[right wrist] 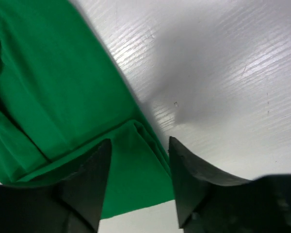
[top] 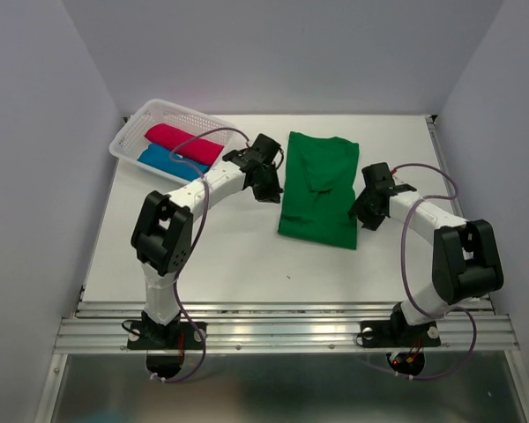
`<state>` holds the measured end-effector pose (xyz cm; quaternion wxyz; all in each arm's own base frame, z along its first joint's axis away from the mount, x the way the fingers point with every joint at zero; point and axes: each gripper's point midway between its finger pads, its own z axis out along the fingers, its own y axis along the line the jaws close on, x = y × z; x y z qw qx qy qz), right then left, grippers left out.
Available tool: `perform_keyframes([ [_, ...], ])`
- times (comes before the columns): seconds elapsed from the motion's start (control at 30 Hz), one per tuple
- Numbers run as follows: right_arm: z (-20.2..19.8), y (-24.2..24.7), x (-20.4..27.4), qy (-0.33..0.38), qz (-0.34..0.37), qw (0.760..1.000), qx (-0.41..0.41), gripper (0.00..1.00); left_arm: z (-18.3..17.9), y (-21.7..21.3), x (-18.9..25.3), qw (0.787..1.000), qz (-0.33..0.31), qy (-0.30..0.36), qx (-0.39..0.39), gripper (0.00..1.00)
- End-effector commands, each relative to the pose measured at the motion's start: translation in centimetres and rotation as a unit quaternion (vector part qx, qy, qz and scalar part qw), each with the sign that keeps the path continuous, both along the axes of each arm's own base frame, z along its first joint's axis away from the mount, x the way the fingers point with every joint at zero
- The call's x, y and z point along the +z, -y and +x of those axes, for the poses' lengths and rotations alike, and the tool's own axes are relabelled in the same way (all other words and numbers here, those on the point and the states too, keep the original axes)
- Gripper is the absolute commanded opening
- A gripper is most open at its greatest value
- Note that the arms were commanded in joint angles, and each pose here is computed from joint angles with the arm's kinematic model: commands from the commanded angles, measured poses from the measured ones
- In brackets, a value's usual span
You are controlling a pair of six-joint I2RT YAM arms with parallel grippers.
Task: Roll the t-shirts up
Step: Roll the T-shirt to the center of the board.
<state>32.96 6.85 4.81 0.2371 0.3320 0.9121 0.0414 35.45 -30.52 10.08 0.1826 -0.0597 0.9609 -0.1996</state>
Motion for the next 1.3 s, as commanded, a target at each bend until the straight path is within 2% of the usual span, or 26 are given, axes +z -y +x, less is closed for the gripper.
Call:
perform_keyframes([
  [0.0,2.0,0.5,1.9,0.040,-0.006,0.999,-0.015,0.65,-1.6,-0.1,3.1,0.998,0.015,0.050,-0.028,0.00],
  [0.07,1.8,0.8,2.9,0.048,-0.012,0.999,-0.017,0.71,-2.7,0.5,2.8,0.998,0.014,0.047,-0.047,0.00],
  [0.17,1.5,1.3,5.3,0.074,-0.021,0.997,-0.017,0.73,-3.8,1.2,2.3,0.997,0.014,0.044,-0.066,0.00],
  [0.23,1.3,1.2,6.4,0.087,-0.017,0.996,-0.008,0.70,-4.1,1.7,2.0,0.996,0.010,0.043,-0.073,0.00],
  [0.27,1.1,0.8,7.2,0.098,-0.006,0.995,0.003,0.54,-4.3,2.1,1.9,0.996,0.005,0.040,-0.079,0.00],
  [0.33,0.9,0.2,7.5,0.105,0.009,0.994,0.019,0.36,-4.3,2.6,1.3,0.996,0.002,0.032,-0.084,0.00],
  [0.37,0.8,-0.5,7.5,0.104,0.023,0.994,0.032,0.17,-4.3,2.8,1.3,0.996,0.001,0.032,-0.086,0.00],
  [0.43,0.3,-1.0,6.7,0.093,0.033,0.994,0.045,0.02,-4.0,3.1,0.7,0.996,-0.001,0.033,-0.085,0.00],
  [0.83,0.5,-2.2,3.9,0.053,0.041,0.994,0.084,0.01,-1.7,4.5,-1.4,0.995,0.015,0.021,-0.096,0.00],
  [1.27,2.0,-1.6,0.1,0.011,0.007,0.996,0.086,0.01,1.5,3.2,-3.1,0.997,0.040,0.021,-0.061,0.00],
])
